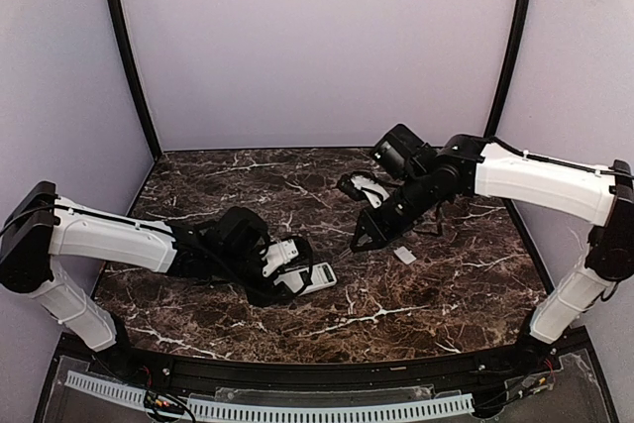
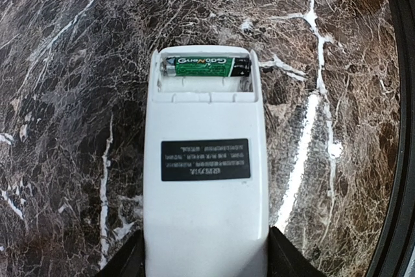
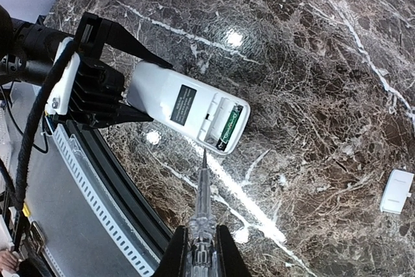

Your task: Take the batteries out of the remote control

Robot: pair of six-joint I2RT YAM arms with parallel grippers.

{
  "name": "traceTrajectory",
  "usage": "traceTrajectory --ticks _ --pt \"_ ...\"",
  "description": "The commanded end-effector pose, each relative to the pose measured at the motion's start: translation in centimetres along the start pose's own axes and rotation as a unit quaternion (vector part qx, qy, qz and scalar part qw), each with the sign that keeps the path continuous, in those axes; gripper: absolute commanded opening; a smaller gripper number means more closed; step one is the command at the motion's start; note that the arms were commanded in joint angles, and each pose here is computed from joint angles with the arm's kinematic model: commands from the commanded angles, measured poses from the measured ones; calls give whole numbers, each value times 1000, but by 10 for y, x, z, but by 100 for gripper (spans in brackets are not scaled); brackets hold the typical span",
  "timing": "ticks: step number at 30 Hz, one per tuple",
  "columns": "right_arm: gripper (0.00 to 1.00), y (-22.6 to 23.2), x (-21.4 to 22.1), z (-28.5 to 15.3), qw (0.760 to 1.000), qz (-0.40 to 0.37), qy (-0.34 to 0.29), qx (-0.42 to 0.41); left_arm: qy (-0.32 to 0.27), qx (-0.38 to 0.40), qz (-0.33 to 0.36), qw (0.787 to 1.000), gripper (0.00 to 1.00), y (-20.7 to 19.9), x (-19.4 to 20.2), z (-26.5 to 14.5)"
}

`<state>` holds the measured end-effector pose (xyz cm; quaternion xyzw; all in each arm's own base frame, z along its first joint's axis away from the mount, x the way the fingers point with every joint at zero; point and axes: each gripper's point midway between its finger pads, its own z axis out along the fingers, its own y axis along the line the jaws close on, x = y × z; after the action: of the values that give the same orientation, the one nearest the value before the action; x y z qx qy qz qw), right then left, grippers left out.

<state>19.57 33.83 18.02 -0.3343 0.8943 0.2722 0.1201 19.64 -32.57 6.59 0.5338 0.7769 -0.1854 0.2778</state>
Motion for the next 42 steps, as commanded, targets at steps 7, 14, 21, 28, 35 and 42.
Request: traceTrajectory --ticks 7,14,21,28,35,42 --pt "0 5 -8 15 999 -8 11 30 -13 -15 5 1000 0 3 -6 -8" --pt "0 4 -10 27 999 0 23 40 -4 -20 5 1000 0 5 -4 -8" --pt "0 0 -8 42 998 8 38 48 5 -24 2 1000 0 7 -1 -5" --pt "0 -2 -7 51 997 8 49 51 14 -30 -1 999 0 9 3 2" --pt "0 -7 -11 58 997 8 52 63 19 -33 -2 999 0 11 5 6" --pt "0 -13 -9 67 995 7 63 75 23 -35 -1 999 0 10 5 8"
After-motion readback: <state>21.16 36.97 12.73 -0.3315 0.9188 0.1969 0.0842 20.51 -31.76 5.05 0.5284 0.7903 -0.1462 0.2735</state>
